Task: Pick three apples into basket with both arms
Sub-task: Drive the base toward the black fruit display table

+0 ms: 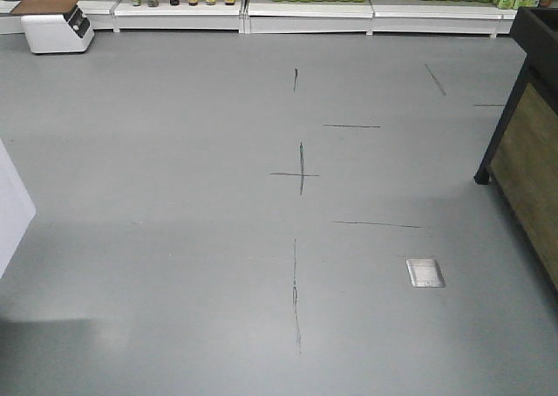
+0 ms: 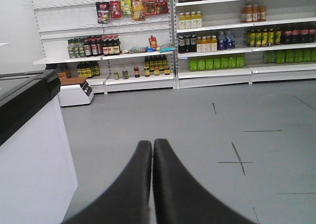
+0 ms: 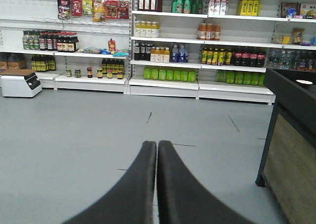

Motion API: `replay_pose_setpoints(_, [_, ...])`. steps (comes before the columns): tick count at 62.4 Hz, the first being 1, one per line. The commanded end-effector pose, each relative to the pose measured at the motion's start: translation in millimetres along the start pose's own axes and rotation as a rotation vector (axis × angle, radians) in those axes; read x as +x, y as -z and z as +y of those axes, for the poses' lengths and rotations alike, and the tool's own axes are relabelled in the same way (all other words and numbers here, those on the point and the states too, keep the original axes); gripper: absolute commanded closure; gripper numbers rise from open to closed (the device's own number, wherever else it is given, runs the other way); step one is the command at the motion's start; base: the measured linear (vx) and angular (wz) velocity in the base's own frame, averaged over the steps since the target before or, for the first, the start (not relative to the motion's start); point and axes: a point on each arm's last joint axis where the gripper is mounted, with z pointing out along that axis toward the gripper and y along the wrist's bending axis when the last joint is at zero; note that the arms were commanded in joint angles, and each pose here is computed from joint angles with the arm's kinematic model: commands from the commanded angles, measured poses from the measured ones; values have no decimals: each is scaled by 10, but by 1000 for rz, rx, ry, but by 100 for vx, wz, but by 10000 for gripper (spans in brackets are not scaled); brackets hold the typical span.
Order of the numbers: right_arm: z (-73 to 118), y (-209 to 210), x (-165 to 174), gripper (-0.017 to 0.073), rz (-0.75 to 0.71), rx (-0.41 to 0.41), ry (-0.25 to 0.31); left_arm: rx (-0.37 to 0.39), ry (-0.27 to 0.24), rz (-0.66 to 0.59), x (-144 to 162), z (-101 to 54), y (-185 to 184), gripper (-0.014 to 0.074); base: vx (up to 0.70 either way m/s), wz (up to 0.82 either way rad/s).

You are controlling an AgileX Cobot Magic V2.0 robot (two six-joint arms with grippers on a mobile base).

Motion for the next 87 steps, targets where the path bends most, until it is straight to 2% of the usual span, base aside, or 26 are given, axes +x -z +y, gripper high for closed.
replay_pose_setpoints(1, [1,5,-35,563,-70,2,5,9,19,-70,11,-9,6,600,16,-4])
replay_pose_setpoints(45, [1,5,-35,563,-70,2,5,9,19,-70,11,-9,6,600,20,-10])
replay_pose_setpoints(87, [1,5,-35,563,-70,2,5,9,19,-70,11,-9,6,600,22,-23])
